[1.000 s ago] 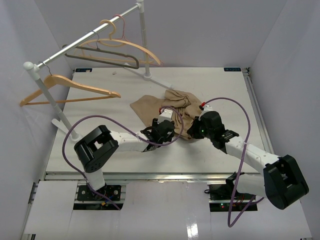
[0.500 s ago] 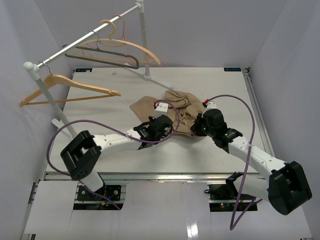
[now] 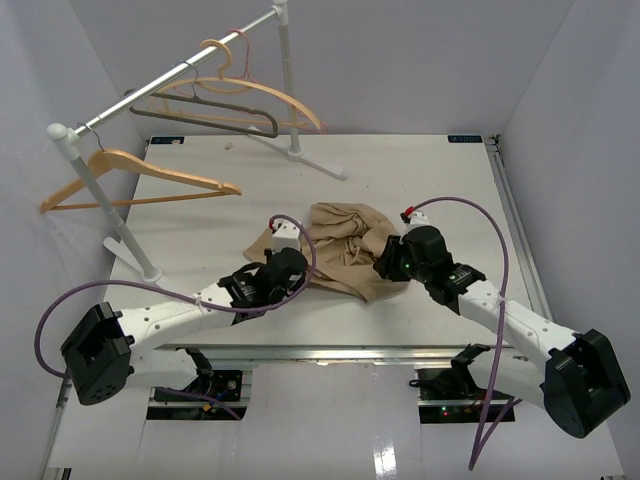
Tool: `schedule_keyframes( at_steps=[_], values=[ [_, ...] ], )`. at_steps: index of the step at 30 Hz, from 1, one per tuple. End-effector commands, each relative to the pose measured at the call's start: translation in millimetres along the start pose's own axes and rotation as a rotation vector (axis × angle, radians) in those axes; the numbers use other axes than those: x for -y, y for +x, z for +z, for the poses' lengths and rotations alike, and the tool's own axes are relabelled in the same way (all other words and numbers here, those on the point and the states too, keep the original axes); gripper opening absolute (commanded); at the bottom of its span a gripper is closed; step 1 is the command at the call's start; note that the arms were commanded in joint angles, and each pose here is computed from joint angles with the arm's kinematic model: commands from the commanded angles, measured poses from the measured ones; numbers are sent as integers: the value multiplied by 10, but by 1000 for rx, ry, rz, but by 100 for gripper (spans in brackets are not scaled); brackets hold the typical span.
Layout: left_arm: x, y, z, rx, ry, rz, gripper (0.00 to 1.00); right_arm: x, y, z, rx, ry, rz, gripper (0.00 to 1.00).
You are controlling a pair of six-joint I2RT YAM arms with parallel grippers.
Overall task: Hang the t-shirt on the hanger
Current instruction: Pick up the hanger from the clothesline.
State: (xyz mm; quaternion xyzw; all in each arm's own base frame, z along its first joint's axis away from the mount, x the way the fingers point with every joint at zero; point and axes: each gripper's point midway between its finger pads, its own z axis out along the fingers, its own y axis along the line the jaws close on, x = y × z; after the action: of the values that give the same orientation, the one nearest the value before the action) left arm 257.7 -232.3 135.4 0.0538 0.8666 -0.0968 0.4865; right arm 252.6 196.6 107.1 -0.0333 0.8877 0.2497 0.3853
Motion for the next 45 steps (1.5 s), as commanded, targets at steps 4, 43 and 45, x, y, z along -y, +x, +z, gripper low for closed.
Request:
schedule_keyframes(
  at_steps=[4,43,45],
  values=[
    [6,54,-155,84,137,-53,0,-640,-1084,-385,252,-137,-258,52],
    [60,302,-146,134,257,-225,0,-4310,-1855,240,612,-943,-994,81],
    [78,326,-127,121,257,-217,0,-4327,-1871,265,630,-925,-1012,82]
  ],
)
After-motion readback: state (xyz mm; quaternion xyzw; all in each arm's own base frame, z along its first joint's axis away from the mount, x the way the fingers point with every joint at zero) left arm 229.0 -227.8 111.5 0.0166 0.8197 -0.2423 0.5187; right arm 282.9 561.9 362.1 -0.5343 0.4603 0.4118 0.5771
